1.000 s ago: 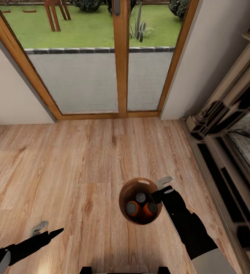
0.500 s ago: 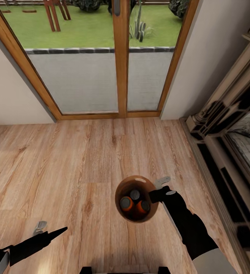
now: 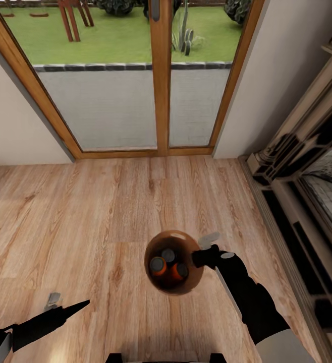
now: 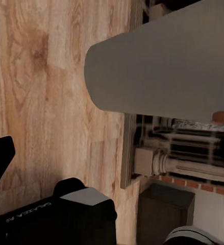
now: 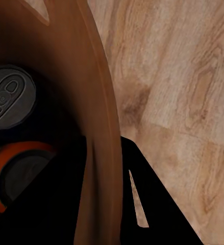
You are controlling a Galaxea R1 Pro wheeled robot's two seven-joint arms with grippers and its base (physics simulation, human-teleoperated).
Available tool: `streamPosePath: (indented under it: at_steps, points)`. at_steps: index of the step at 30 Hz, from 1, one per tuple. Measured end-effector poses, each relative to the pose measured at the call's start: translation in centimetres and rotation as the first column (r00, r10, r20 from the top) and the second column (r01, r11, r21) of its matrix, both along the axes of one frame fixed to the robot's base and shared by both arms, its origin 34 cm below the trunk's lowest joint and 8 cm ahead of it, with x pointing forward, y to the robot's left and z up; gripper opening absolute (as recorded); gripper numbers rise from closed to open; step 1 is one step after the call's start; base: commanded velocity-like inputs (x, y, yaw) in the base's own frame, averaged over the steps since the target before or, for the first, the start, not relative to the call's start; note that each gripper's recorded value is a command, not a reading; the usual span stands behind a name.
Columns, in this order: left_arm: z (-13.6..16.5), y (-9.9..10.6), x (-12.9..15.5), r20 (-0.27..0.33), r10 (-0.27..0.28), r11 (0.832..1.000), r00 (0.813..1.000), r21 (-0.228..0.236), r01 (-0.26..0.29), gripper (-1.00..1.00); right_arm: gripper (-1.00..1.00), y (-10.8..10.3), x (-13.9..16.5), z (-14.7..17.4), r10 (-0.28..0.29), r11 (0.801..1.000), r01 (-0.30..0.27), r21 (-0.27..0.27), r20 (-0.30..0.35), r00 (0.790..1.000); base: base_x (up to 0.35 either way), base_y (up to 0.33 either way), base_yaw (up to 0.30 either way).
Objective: Put the three can of soda from the living room inside the tash can in the kitchen.
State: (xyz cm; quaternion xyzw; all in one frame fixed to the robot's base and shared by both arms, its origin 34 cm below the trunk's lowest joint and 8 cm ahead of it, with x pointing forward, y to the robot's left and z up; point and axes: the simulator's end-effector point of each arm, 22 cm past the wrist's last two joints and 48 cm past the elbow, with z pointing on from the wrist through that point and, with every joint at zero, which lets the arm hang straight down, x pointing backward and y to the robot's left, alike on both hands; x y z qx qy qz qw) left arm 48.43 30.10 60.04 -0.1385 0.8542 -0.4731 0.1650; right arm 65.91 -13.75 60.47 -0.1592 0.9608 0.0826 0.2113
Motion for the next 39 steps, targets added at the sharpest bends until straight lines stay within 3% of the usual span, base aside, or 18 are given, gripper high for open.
streamPosePath:
  at_steps: [2, 6, 11, 30, 39]
  points:
    - [0.7, 0.1, 0.1, 0.016, -0.007, 1.000, 1.000, -0.021, 0.007, 1.00, -1.00, 0.3, 0.1, 0.1, 0.017, 1.000, -0.017, 0.007, 0.009, 1.000, 0.000, 0.000, 0.000]
    - [1.8, 2.4, 0.6, 0.041, -0.024, 1.000, 0.999, 0.001, 0.024, 1.00, -1.00, 0.4, 0.2, 0.2, 0.035, 0.999, -0.035, 0.006, 0.020, 0.999, 0.000, 0.000, 0.000]
    - [2.1, 2.9, 0.9, 0.050, -0.030, 1.000, 0.998, 0.007, 0.030, 1.00, -1.00, 0.5, 0.3, 0.3, 0.038, 0.999, -0.038, 0.007, 0.026, 0.999, 0.000, 0.000, 0.000]
    - [2.2, 3.1, 0.9, 0.051, -0.031, 0.999, 0.998, 0.009, 0.031, 1.00, -1.00, 0.7, 0.4, 0.4, 0.037, 0.999, -0.037, 0.016, 0.026, 0.999, 0.000, 0.000, 0.000]
    - [0.8, 3.1, 1.0, 0.051, -0.030, 1.000, 0.998, 0.007, 0.029, 1.00, -1.00, 0.7, 0.4, -1.0, 0.038, 0.999, -0.038, 0.016, 0.026, 0.999, 0.000, 0.000, 0.000]
